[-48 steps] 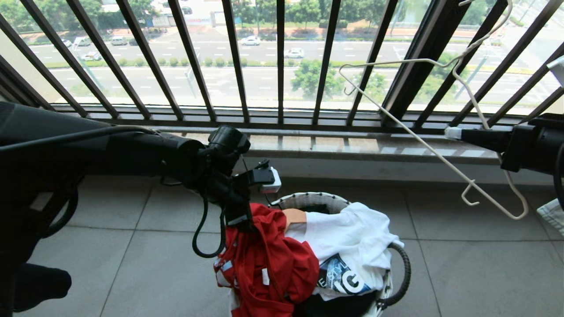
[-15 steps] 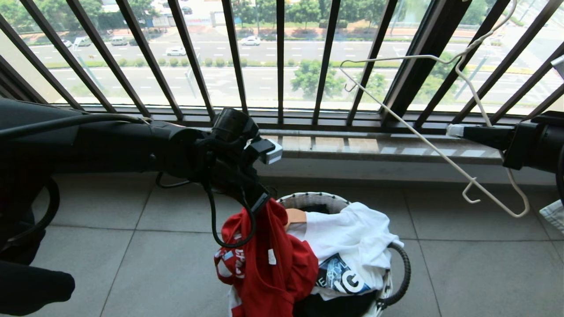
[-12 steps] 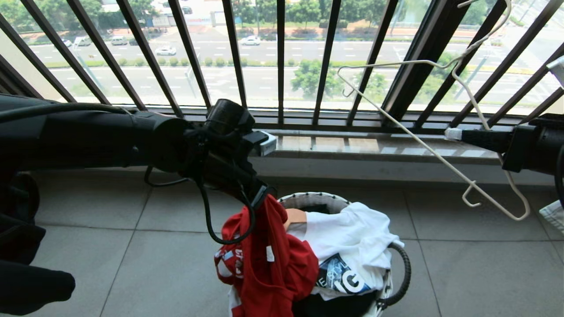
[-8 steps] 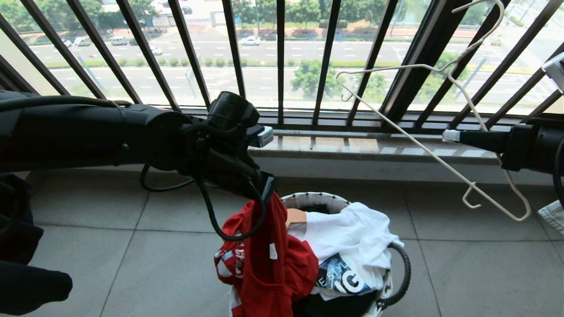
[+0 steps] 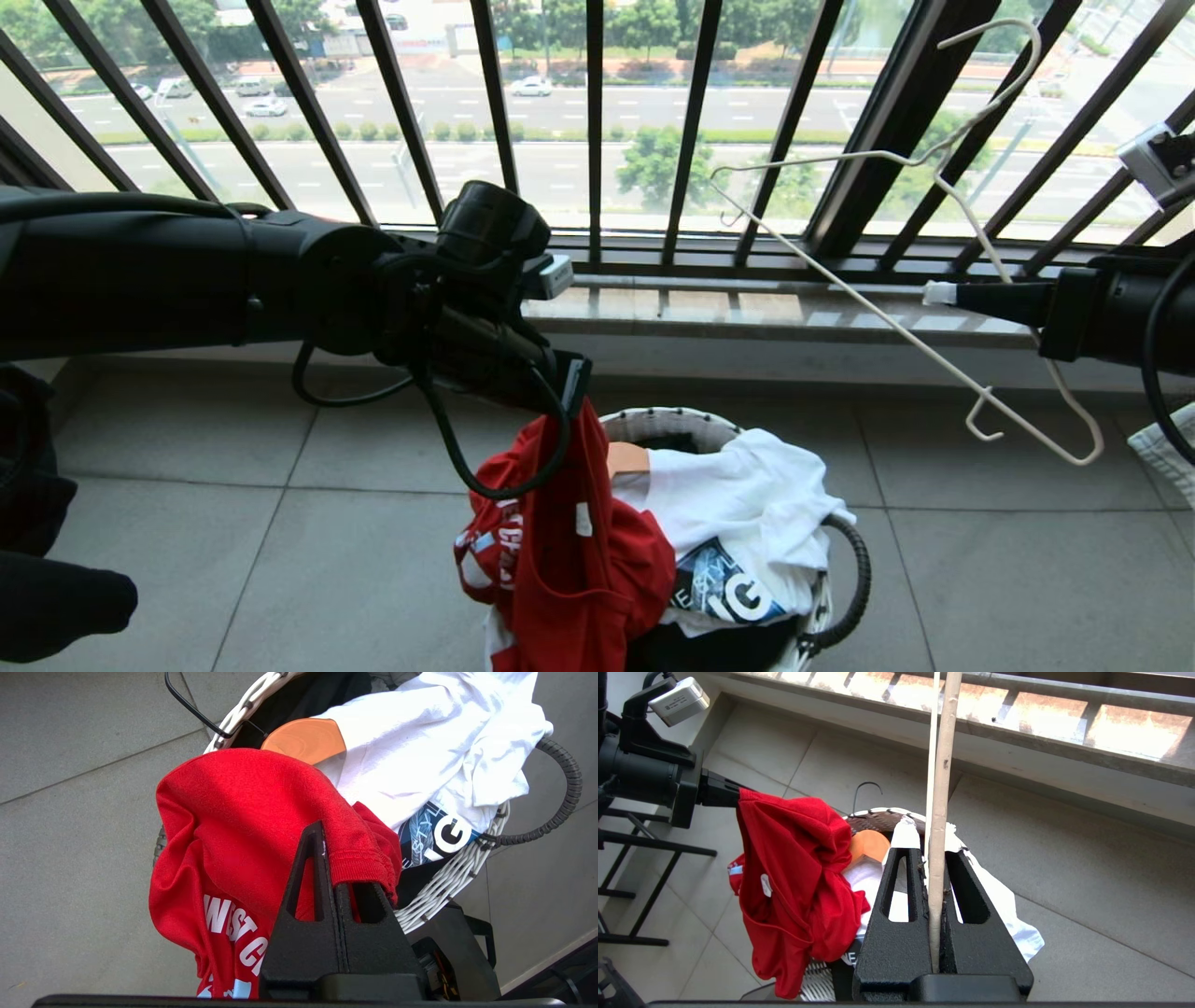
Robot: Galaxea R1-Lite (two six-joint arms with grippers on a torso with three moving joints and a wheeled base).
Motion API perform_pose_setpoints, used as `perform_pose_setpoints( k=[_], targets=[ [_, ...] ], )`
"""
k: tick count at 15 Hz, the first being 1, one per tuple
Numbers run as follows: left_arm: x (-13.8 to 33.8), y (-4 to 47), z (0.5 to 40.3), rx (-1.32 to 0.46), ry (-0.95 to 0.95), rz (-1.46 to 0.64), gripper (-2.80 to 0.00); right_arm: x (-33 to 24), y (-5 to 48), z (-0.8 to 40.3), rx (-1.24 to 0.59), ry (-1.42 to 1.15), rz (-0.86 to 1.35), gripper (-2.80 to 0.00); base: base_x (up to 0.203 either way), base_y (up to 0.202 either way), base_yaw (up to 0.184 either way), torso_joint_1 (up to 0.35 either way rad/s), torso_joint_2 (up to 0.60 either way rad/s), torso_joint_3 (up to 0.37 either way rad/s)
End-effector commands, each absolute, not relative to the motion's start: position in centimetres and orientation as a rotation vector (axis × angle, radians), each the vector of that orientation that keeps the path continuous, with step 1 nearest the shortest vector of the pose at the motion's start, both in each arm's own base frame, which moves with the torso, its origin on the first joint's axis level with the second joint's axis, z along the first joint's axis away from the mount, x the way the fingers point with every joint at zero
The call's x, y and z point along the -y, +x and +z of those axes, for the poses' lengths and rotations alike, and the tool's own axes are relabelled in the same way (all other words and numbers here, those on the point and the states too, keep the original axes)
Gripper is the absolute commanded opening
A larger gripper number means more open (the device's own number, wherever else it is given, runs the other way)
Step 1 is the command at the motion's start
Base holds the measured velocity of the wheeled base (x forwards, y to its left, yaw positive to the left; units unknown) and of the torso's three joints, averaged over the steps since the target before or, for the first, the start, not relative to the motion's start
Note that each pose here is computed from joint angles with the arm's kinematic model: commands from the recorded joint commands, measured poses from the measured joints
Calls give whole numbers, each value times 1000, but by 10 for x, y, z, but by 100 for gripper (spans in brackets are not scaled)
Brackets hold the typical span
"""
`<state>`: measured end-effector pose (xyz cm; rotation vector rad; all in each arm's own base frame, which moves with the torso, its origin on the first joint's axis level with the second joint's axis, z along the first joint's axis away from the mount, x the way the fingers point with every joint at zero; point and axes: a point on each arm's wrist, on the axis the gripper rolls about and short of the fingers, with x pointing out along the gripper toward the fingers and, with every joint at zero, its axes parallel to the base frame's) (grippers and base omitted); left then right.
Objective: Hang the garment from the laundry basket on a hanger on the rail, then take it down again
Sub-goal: Pick up clothes from the basket
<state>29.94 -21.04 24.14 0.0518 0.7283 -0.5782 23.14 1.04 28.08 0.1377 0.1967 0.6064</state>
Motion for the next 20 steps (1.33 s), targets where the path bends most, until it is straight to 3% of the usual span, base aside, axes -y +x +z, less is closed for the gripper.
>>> perform_pose_setpoints(
  k=[1,5,20],
  targets=[
    [210,299,241,-732,53,-579,-280,-10,232,280,-198,139,609,-280,0,0,0,0,0,0],
    [209,298,240,-736,74,-585,-280,-10,231,281,-193,137,606,-280,0,0,0,0,1,51],
    [210,303,260,-673,-27,-529,-280,4,227,291,-148,127,543,-280,0,0,0,2,1,197]
  ],
)
